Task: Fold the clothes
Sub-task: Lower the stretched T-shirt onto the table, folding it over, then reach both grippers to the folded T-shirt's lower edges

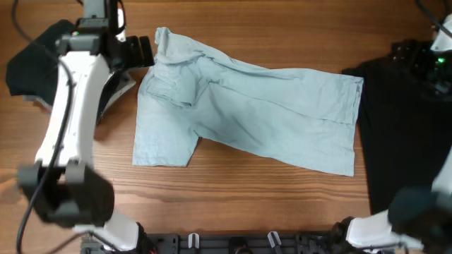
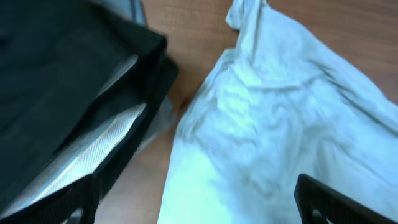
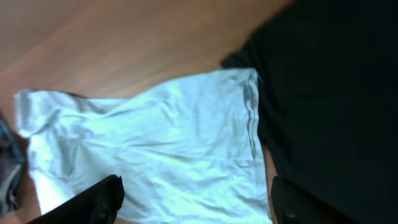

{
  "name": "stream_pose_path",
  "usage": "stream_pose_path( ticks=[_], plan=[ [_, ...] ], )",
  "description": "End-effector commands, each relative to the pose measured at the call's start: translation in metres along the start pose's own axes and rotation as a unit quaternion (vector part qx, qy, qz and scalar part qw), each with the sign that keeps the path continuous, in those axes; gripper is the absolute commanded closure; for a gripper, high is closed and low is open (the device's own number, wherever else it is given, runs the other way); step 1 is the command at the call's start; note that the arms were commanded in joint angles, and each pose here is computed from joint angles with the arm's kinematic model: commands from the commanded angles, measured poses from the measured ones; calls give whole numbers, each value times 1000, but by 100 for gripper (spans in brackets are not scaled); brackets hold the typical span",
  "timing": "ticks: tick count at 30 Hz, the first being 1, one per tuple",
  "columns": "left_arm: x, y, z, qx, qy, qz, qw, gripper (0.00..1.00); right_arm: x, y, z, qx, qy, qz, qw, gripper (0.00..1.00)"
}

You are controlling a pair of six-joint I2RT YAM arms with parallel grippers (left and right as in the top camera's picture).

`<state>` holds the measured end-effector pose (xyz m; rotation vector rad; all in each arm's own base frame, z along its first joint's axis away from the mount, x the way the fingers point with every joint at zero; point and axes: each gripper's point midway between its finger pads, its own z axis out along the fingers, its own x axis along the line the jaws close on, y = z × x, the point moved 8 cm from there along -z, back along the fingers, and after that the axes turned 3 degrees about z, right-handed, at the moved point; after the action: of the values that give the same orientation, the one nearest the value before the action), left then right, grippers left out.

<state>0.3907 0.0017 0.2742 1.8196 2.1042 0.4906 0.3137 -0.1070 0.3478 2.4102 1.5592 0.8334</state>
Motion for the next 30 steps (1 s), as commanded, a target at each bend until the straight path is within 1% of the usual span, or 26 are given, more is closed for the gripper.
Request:
stream_pose_path(
  ticks=[1,3,5,6,7,8,11,15,19,20,22,25,26,29,30],
  plan=[
    [10,-14,-54,-19,-1,-16,1000,0,21,-26,-51,-40,13,-22,999,0],
    [14,-27,-53,18,6,-18,1000,0,14,-43,-56,-13,-28,17,999,1],
    [15,-41,-38,68,-3,-20,997,0,4,-52,-47,21,-61,36,997,0],
    [14,-47,-28,85,-8,-20,996,4,1,-54,-39,34,-63,43,996,1],
    [13,-52,-18,100,-10,-21,995,5,-3,-56,-29,45,-65,58,995,1],
    [13,-58,-6,114,-9,-21,993,6,-8,-59,-18,56,-64,72,994,4],
    [15,-82,31,160,-2,-21,987,6,-23,-73,27,105,-55,99,988,19],
    [20,-122,74,218,7,-24,976,7,-44,-110,77,169,-51,128,976,19],
    [24,-144,104,225,12,-37,974,8,-52,-136,105,199,-26,144,969,17],
    [25,-150,112,220,13,-39,975,10,-54,-141,110,202,-27,146,968,16],
    [26,-158,123,217,14,-45,975,25,-58,-149,117,210,-28,151,966,16],
    [27,-168,133,223,17,-54,973,36,-61,-157,122,217,-30,153,964,16],
    [27,-173,136,226,18,-54,972,41,-62,-159,124,217,-30,153,964,15],
    [28,-187,146,235,20,-57,970,51,-63,-159,128,211,-29,153,965,15],
    [29,-193,150,243,23,-65,967,56,-63,-159,128,209,-29,153,965,16]
  ],
)
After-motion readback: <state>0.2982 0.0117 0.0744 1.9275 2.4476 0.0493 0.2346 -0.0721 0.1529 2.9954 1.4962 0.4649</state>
